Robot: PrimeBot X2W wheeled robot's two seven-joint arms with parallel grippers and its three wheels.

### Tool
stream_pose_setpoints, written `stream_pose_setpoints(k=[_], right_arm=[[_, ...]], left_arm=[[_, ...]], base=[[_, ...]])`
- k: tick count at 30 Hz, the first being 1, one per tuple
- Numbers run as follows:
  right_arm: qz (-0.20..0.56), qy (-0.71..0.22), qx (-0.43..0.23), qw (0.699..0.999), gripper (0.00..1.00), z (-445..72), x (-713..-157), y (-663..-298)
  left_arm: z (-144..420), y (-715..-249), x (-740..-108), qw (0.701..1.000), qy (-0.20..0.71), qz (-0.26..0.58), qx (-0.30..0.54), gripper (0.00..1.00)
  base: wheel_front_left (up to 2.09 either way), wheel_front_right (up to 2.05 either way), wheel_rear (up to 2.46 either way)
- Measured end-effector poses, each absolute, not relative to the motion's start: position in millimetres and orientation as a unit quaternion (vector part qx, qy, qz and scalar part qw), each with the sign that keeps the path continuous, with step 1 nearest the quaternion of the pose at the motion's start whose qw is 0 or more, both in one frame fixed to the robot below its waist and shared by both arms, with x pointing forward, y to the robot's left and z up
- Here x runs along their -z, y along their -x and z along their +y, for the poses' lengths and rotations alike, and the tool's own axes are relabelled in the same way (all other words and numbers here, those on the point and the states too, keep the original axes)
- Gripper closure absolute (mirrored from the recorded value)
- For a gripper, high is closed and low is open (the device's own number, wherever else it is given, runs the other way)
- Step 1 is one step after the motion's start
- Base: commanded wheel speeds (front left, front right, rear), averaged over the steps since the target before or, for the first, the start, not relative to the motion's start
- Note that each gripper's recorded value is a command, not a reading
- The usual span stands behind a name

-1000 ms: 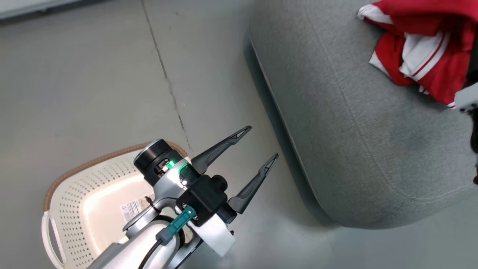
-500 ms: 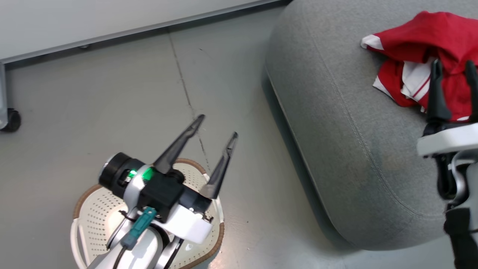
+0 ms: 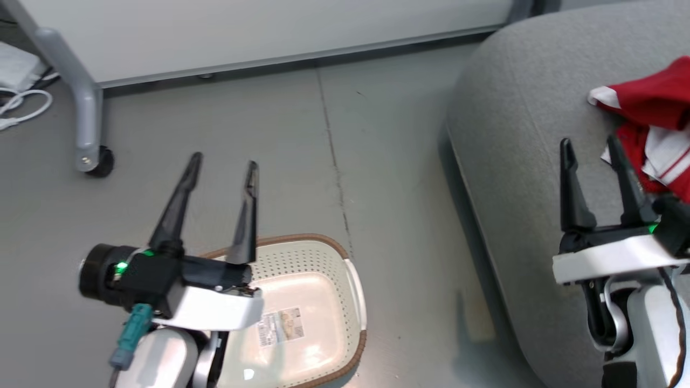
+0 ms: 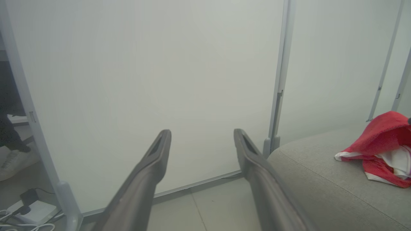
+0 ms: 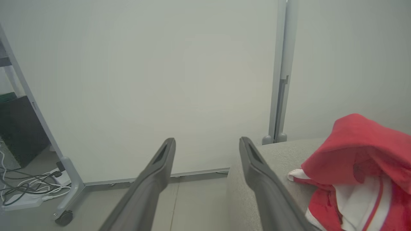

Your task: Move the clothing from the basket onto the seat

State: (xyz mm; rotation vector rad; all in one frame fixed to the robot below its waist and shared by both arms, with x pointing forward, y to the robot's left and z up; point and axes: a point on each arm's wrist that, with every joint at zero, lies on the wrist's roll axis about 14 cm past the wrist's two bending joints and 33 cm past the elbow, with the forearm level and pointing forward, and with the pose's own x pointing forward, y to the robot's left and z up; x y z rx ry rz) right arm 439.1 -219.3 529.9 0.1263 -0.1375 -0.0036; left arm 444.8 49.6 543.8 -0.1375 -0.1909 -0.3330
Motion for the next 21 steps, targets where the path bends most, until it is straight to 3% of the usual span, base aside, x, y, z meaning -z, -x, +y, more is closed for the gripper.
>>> stream_pose_setpoints(k=[12, 21], right_arm=[[-0.055, -0.074, -0.043, 0.995, 0.00, -178.5, -534.8, -424.3], [-0.042, -0.065, -0.049, 0.996, 0.00, -172.4, -537.5, -402.0]], left_arm=[[155.1, -418.7, -576.5, 0.988, 0.060, -0.140, 0.004, 0.00], [173.4, -379.0, -559.4, 0.992, 0.047, -0.112, -0.017, 0.00]], base=[[0.00, 0.00, 0.00], [0.00, 0.00, 0.00]])
